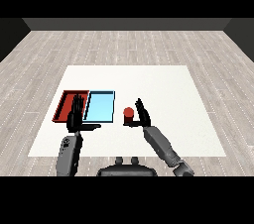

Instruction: Pick the red can and put it in the red box

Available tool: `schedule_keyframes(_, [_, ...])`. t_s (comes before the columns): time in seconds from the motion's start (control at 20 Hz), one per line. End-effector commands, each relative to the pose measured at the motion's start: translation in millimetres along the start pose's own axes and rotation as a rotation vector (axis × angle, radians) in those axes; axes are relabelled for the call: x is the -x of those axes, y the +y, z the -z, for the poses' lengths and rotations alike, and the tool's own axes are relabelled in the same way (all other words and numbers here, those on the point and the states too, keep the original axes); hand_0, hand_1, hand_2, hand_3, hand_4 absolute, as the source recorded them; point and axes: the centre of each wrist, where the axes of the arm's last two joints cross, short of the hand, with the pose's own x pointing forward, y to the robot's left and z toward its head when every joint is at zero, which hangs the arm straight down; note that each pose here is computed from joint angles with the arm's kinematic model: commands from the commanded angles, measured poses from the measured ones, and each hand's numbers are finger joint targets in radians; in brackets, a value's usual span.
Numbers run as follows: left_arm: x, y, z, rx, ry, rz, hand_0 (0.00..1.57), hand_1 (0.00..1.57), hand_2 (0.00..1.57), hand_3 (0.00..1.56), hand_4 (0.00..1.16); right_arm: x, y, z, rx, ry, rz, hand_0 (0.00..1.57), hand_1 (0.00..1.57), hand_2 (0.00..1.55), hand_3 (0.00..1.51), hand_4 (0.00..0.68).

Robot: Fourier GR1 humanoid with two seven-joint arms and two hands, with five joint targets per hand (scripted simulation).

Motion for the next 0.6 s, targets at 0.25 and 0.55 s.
schedule_keyframes(0.25, [-9.5,14,-9.5,0.008,0.002,0.000,0.00,0.00,0.00,0.00,0.00,4.7,25,5.2,0.000,0.015,0.012,0.00,0.00,0.00,0.00,0.000])
schedule_keyframes(0.55, [-14.2,-6,-2.0,-0.009,-0.006,-0.005,0.00,0.00,0.00,0.00,0.00,14.2,6,16.8,-0.029,0.040,0.024,0.00,0.00,0.00,0.00,0.000])
